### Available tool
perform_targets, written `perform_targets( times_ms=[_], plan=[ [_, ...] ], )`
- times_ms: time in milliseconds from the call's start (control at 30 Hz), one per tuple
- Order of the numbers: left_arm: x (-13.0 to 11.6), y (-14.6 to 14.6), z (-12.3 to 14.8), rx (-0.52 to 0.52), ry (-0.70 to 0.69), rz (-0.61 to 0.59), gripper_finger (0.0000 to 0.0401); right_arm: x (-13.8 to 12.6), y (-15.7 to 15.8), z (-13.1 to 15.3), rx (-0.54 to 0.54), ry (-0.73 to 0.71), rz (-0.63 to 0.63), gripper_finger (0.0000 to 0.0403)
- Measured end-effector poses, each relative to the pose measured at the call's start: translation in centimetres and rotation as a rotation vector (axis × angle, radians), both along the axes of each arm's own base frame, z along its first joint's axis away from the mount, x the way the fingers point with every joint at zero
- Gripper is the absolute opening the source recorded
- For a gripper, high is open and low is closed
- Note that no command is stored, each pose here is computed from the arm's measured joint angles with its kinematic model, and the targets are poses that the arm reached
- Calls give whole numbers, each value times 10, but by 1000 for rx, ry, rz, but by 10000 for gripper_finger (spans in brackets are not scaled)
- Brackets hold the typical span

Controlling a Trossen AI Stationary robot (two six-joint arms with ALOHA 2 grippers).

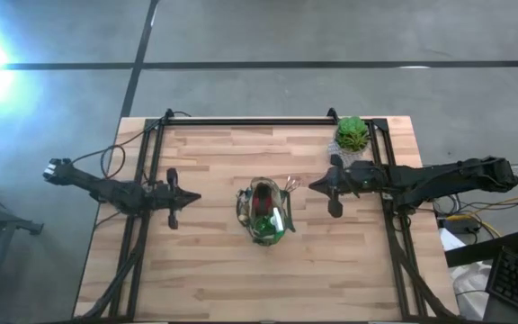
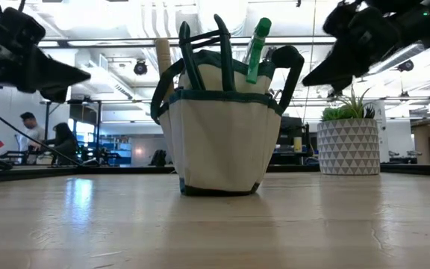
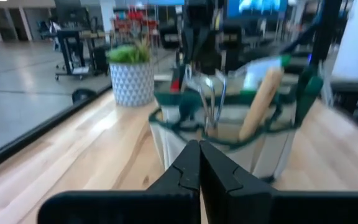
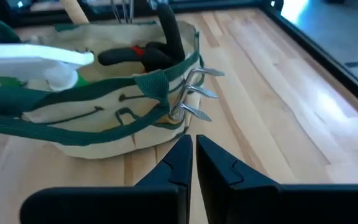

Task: Pick & Place Garden tools in Gardening bag
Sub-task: Return to Home Position

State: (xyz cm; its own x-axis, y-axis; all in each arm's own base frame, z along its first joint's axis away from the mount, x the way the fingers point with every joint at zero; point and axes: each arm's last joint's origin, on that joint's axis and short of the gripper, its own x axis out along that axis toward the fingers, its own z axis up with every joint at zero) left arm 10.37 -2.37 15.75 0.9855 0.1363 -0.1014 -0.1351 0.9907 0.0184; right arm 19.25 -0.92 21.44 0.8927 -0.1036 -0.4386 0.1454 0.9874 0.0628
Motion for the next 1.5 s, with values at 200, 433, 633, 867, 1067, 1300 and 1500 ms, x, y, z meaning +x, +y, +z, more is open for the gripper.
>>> perform_targets(
  times_ms=[200, 433, 633, 867, 1067, 1300, 1500],
  plan=[
    [-2, 1, 3, 3, -33, -9, 3, -29, 1, 2, -4, -118, 0, 18],
    [-2, 1, 3, 10, -29, -12, 2, -64, 5, -4, 9, -318, 82, 17],
    [-2, 1, 2, 14, -26, -13, 2, -87, 9, -13, 44, -467, 203, 18],
    [-2, 0, 2, 13, -23, -29, 5, -99, 10, -34, 52, -476, 204, 18],
    [-2, 0, 1, 51, -12, -32, 6, -94, 9, -47, 84, -397, 176, 18],
    [-1, 0, 0, 56, 1, -24, 7, -91, 9, -51, 85, -338, 161, 18],
    [-1, 0, 0, 54, -2, -24, 9, -89, 8, -54, 96, -310, 148, 18]
  ],
)
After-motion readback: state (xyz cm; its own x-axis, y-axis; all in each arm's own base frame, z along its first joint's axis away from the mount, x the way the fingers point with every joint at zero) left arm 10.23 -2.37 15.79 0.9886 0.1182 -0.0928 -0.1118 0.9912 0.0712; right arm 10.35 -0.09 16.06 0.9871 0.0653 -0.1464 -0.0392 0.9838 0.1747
